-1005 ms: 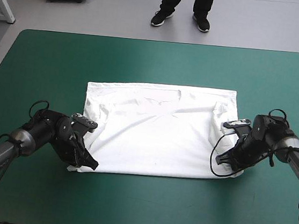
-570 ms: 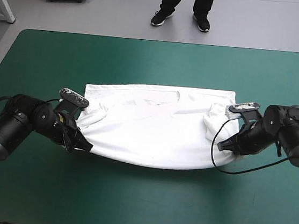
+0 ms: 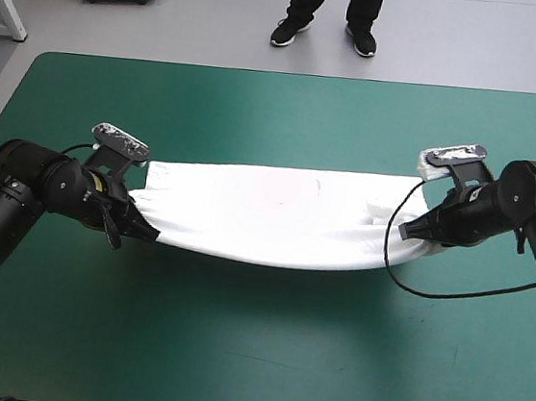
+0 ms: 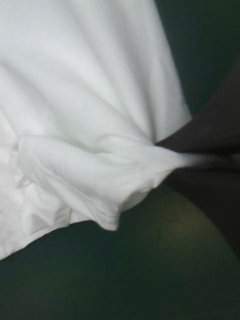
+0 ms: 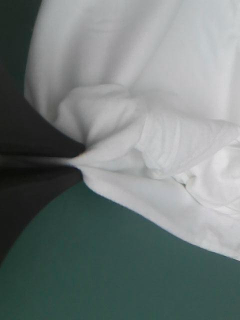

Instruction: Fold the cloth

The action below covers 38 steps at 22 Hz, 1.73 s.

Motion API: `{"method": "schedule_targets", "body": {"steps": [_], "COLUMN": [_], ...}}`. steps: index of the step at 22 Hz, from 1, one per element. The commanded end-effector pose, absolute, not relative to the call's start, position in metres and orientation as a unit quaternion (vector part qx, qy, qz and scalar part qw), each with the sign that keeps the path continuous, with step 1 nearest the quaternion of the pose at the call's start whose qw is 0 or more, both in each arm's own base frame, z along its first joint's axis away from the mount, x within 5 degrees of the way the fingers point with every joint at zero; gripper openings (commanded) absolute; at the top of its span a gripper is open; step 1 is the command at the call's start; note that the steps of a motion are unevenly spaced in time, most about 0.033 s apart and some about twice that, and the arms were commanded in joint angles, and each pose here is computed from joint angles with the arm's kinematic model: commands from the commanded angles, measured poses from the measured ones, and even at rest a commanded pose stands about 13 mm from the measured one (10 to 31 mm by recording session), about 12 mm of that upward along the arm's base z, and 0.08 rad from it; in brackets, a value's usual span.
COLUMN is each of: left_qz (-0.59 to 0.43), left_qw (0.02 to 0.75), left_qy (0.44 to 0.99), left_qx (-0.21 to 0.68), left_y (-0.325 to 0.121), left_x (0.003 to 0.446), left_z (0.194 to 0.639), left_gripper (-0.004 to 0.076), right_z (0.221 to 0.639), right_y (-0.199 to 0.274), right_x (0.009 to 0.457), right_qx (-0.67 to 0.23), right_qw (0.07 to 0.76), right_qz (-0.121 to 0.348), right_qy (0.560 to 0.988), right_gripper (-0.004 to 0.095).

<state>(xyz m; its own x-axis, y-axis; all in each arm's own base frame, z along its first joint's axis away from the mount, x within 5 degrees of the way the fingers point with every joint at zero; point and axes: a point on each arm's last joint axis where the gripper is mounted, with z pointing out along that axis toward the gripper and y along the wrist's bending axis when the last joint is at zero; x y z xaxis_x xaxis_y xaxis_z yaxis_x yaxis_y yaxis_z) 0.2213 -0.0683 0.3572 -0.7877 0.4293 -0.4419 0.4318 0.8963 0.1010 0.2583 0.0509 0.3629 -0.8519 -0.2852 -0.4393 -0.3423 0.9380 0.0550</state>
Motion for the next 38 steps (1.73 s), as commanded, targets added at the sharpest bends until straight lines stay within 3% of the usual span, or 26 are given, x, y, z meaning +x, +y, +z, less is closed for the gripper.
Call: {"method": "schedule_targets", "body": {"steps": [1,7,14,29,33,36,38], "left_qz": [0.013,0.031,0.063,0.089,0.084,0.088,0.093], "left_qw": [0.315,0.391,0.403,0.354,0.347,0.333,0.322], "left_qy": [0.925,0.897,0.887,0.905,0.909,0.913,0.917], "left_qx": [0.214,0.205,0.218,0.219,0.215,0.216,0.214], "left_y": [-0.065,-0.069,-0.079,-0.083,-0.083,-0.082,-0.081], "left_x": [0.223,0.247,0.294,0.356,0.359,0.357,0.356], "left_z": [0.382,0.386,0.355,0.277,0.271,0.269,0.271], "left_gripper": [-0.0009,-0.0009,-0.0009,-0.0009,-0.0008,0.0022,0.0128], "right_z": [0.389,0.392,0.364,0.294,0.281,0.282,0.292], "right_y": [0.048,0.046,0.052,0.063,0.064,0.063,0.063], "right_x": [0.258,0.283,0.329,0.402,0.407,0.404,0.406], "right_qx": [-0.161,-0.141,-0.134,-0.141,-0.170,-0.188,-0.186], "right_qw": [0.292,0.377,0.408,0.364,0.313,0.294,0.305], "right_qz": [0.052,0.025,0.023,0.018,0.012,0.010,0.012], "right_qy": [0.941,0.915,0.903,0.921,0.934,0.937,0.934], "right_gripper": [-0.0013,-0.0013,-0.0013,-0.0013,-0.0009,0.0097,0.0273]}}
